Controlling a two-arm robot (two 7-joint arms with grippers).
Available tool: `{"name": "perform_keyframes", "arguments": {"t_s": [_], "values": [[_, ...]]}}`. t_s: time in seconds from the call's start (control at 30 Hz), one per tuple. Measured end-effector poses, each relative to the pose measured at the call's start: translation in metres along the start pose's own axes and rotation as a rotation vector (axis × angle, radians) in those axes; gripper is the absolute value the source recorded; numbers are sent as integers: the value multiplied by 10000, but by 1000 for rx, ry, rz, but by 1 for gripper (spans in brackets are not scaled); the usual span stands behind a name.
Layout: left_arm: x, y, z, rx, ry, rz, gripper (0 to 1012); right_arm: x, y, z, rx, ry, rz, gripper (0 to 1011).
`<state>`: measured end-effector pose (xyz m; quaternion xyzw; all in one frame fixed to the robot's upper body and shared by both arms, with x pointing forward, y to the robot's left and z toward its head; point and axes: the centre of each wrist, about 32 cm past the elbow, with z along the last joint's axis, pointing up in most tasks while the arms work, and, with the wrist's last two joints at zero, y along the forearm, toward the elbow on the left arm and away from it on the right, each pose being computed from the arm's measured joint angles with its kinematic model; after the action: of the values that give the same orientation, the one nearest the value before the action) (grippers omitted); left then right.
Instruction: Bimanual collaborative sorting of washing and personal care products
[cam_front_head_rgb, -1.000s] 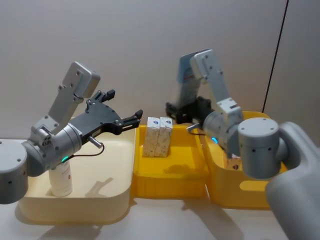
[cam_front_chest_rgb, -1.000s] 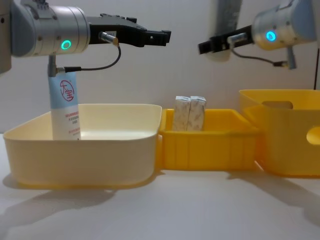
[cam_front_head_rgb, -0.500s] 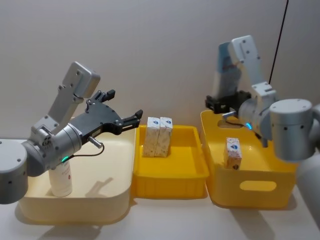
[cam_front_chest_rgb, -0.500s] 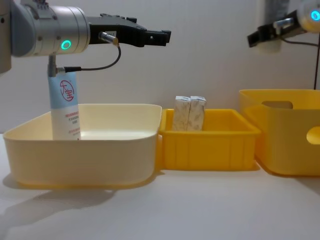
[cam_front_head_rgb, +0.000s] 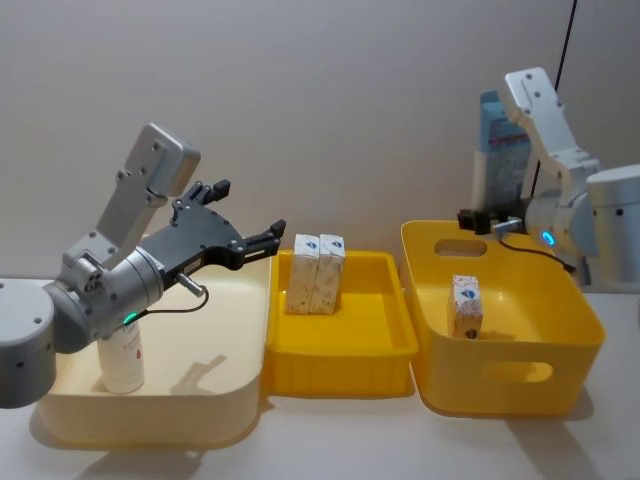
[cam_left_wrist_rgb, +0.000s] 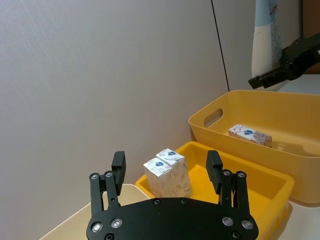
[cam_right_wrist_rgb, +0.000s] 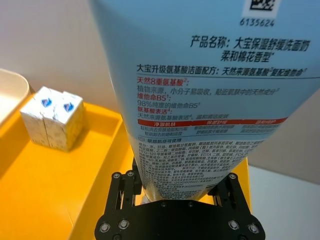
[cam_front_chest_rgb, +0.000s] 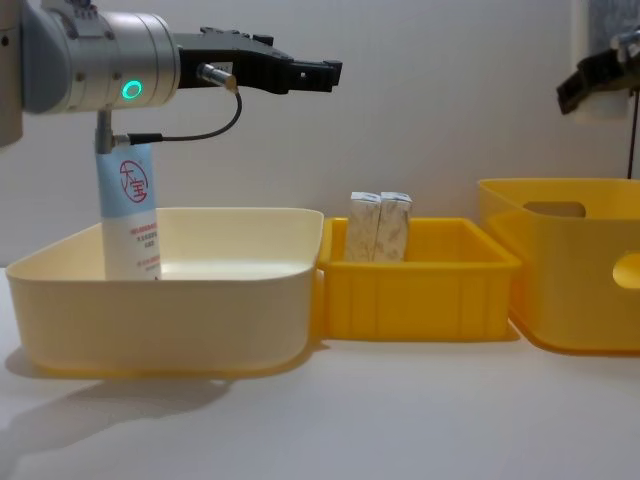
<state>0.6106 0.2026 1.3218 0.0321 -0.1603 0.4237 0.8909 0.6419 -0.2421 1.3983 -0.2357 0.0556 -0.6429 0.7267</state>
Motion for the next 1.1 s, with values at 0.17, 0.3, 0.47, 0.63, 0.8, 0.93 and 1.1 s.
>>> {"name": "perform_keyframes", "arguments": {"t_s": [0.17, 0.3, 0.47, 0.63, 0.8, 0.93, 1.1], "values": [[0, 0, 0, 0, 0, 0, 1000, 99, -17, 49, -69, 1, 8, 675], [0, 0, 0, 0, 0, 0, 1000, 190, -21, 92, -141, 0, 21, 675], [0, 0, 0, 0, 0, 0, 1000, 273, -26, 130, -205, 2, 37, 722], [0, 0, 0, 0, 0, 0, 1000, 330, -26, 154, -249, 5, 44, 857], [0, 0, 0, 0, 0, 0, 1000, 381, -31, 178, -287, 9, 50, 986], [0, 0, 0, 0, 0, 0, 1000, 404, -35, 190, -300, 11, 52, 1000], [0, 0, 0, 0, 0, 0, 1000, 423, -37, 196, -314, 14, 55, 1000]]}}
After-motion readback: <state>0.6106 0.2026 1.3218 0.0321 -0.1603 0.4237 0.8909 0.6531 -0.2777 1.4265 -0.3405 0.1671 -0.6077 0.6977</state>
